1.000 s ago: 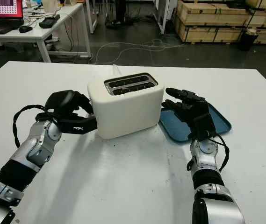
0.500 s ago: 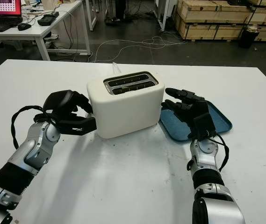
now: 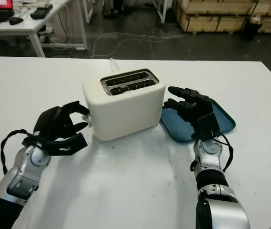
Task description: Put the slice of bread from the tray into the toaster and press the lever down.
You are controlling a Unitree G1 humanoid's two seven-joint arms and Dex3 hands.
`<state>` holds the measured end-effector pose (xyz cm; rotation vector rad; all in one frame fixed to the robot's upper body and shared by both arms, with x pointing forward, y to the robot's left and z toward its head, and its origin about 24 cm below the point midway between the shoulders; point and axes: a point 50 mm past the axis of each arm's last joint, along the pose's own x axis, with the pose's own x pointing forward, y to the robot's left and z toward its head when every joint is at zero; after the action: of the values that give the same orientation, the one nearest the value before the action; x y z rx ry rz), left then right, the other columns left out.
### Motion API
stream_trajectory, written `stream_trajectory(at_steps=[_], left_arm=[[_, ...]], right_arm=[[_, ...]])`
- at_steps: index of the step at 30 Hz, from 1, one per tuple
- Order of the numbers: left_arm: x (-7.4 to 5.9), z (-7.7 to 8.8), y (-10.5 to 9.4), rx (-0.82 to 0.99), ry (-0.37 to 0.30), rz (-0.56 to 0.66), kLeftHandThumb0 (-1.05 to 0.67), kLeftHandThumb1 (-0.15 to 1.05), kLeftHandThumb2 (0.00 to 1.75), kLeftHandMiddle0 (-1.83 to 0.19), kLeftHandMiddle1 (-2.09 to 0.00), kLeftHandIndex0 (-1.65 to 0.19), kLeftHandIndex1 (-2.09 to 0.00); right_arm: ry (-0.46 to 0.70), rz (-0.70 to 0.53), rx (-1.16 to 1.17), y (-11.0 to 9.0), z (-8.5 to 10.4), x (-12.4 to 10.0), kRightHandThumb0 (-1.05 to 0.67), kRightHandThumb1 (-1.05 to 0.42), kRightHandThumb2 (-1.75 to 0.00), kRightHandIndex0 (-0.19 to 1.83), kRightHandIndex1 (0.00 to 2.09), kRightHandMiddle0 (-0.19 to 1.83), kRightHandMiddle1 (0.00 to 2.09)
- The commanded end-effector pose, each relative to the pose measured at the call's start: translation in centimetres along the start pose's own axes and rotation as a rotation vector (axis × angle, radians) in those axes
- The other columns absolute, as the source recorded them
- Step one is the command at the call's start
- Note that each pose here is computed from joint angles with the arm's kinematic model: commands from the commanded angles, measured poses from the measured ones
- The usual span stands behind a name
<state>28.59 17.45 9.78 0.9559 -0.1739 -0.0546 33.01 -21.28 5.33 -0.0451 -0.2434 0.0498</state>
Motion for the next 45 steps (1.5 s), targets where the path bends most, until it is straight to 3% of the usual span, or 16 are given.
stream_trajectory(at_steps=[1, 14, 21, 25, 28, 30, 35, 45], left_arm=[[0.1, 2.2, 1.3, -0.026, -0.14, 0.046, -0.43, 0.89, 0.02, -0.75, -1.51, -0.62, -1.3], [0.2, 2.3, 5.4, 0.056, -0.155, 0.227, -0.44, 0.84, 0.0, -0.81, -1.46, -0.66, -1.25], [-0.7, 1.9, 7.6, -0.089, -0.181, 0.371, -0.4, 0.88, 0.01, -0.72, -1.46, -0.61, -1.15], [-1.0, 1.7, 9.3, -0.159, -0.214, 0.445, -0.4, 0.92, 0.02, -0.64, -1.47, -0.58, -1.06], [-0.9, 1.7, 10.3, -0.196, -0.238, 0.48, -0.37, 0.91, 0.01, -0.66, -1.34, -0.64, -0.92], [-0.8, 1.8, 10.7, -0.19, -0.239, 0.474, -0.38, 0.91, 0.0, -0.69, -1.29, -0.68, -0.85], [-0.3, 2.0, 11.5, -0.156, -0.226, 0.429, -0.47, 0.88, 0.0, -0.74, -1.23, -0.78, -0.63], [1.0, 2.6, 14.0, -0.027, -0.194, 0.284, -0.43, 0.82, 0.0, -0.74, -1.12, -0.85, -0.5]], right_arm=[[-0.034, -0.003, 0.003, 0.0, 0.6, 0.5, -0.36, -0.82, 0.0, 1.28, 0.03, 1.11, 0.0], [-0.035, 0.001, 0.007, 0.0, 0.6, 0.4, -0.38, -0.83, 0.0, 1.29, 0.03, 1.12, 0.0], [-0.072, -0.031, -0.053, -1.1, 2.0, 1.4, -0.39, -0.84, 0.0, 1.24, 0.0, 1.1, 0.01], [-0.09, -0.056, -0.066, -2.0, 3.5, 2.9, -0.58, -0.82, 0.0, 1.29, 0.03, 1.2, 0.05], [-0.08, -0.064, -0.062, -2.3, 4.5, 4.2, -0.91, -0.83, 0.0, 1.38, 0.09, 1.33, 0.1], [-0.088, -0.052, -0.053, -2.3, 5.2, 5.0, -1.01, -0.84, -0.01, 1.42, 0.13, 1.38, 0.12], [-0.091, -0.011, -0.065, -2.6, 6.9, 6.7, -1.05, -0.86, -0.01, 1.53, 0.19, 1.44, 0.13], [-0.005, 0.19, -0.299, -2.7, 9.5, 8.9, -1.05, -0.79, 0.0, 1.5, 0.2, 1.44, 0.11]])
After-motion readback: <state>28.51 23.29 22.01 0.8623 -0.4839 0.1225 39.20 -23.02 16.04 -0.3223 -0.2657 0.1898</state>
